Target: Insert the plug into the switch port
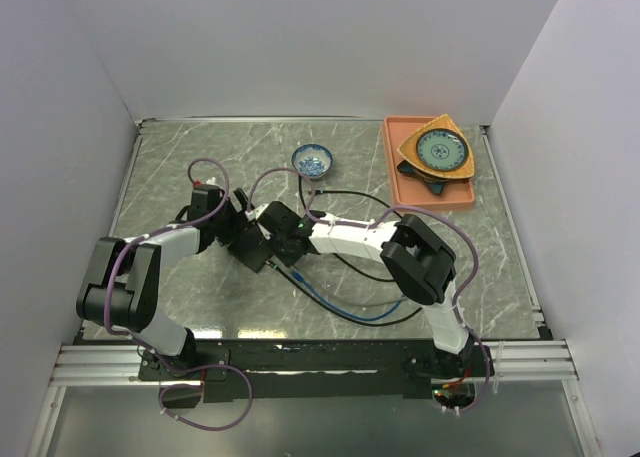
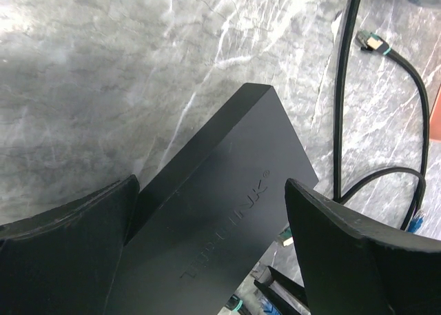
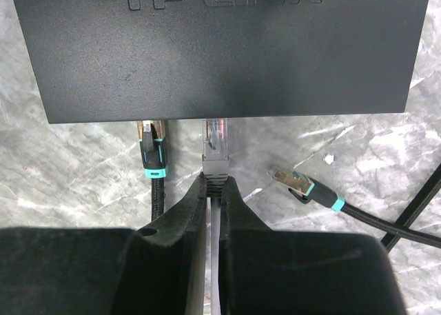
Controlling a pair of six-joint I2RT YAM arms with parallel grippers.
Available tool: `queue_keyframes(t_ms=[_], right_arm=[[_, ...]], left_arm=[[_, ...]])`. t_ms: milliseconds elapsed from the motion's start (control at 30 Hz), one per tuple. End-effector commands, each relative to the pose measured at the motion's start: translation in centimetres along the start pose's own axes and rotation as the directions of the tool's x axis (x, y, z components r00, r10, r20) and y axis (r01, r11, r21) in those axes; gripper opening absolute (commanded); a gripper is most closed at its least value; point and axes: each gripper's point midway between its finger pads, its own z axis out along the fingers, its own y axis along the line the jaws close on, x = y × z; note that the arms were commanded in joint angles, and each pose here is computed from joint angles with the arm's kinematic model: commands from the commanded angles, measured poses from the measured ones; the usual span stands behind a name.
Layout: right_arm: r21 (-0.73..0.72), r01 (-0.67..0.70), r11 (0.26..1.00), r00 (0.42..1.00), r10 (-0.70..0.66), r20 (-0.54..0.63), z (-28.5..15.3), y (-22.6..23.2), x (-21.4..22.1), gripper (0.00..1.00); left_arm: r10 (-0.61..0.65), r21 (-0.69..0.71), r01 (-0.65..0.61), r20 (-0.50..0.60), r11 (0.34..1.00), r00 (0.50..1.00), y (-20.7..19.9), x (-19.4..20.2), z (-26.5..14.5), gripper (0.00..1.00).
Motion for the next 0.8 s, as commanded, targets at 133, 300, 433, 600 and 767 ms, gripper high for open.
queue_keyframes(t_ms=[133,300,433,600,767], right_arm=[[-0.024,0.025,0.999,0.992,-0.028,-0.123,2.0,0.6,3.3,0.00],[-0.055,0.023,0.998,0.989,-0.030,-0.142,2.1,1.1,4.1,0.00],[-0.051,0.022,0.998,0.986,-0.030,-0.167,2.1,1.1,4.3,0.00],[-0.037,0.018,0.999,0.984,-0.024,-0.175,2.0,0.9,3.6,0.00],[-0.032,0.024,0.999,0.986,-0.029,-0.165,1.7,0.8,2.7,0.00]], left_arm=[[0.032,0.179,-0.023,-0.048,0.984,0.998,-4.0,1.1,-1.0,0.90],[0.018,0.176,-0.010,-0.047,0.984,0.999,-3.4,1.0,-1.0,0.84],[0.014,0.183,-0.004,-0.056,0.983,0.998,-3.2,1.2,-1.0,0.81],[0.025,0.187,-0.012,-0.067,0.982,0.997,-3.2,1.4,-1.0,0.77],[0.032,0.198,-0.017,-0.072,0.980,0.997,-3.2,1.5,-1.0,0.78]])
